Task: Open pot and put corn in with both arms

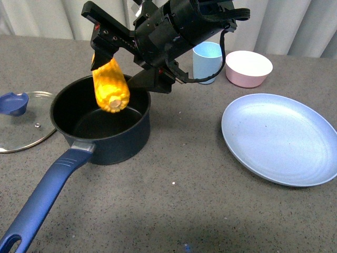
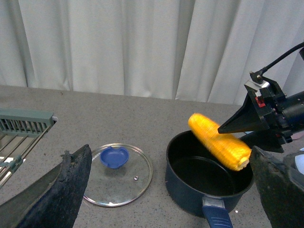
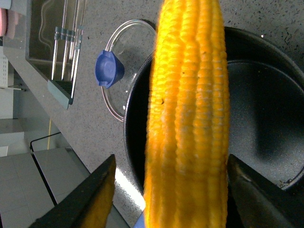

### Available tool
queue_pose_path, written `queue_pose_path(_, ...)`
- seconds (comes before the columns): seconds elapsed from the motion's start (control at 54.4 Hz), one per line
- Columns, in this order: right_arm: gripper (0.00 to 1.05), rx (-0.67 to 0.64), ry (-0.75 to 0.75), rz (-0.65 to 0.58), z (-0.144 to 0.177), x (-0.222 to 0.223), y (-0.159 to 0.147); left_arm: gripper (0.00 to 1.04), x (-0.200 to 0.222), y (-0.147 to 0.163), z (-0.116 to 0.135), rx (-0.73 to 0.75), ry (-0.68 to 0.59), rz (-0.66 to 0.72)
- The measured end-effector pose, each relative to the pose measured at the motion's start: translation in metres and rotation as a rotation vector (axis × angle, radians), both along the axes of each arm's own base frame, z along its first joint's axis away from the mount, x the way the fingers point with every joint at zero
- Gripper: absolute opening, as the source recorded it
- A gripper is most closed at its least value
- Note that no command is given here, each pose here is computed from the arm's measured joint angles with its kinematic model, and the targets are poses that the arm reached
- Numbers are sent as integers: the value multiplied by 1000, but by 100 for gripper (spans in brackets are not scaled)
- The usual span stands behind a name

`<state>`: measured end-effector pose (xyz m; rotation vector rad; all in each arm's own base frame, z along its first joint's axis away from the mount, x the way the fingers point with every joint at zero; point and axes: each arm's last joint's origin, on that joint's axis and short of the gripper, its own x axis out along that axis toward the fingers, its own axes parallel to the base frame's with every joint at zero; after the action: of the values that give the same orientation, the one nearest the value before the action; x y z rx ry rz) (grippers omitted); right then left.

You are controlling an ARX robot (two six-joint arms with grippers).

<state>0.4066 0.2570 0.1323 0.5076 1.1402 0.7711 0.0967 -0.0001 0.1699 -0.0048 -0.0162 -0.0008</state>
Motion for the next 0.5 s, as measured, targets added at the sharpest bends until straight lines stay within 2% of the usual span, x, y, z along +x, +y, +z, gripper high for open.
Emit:
queue_pose_path(0.092,92,-12,-18,-1,-1,0,-1,98,0,0,0,0,0,0)
queue_pose_path(0.147,98,-25,-32,-12,-2,-1,-2,98,0,0,0,0,0,0)
queue_pose_path(0.257,95,-73,-122,-84,1,-5,-13,98,0,0,0,0,0,0)
queue_pose_path(0.496,96,-253,-538,-403,60,-39,-79,98,0,0,0,0,0,0)
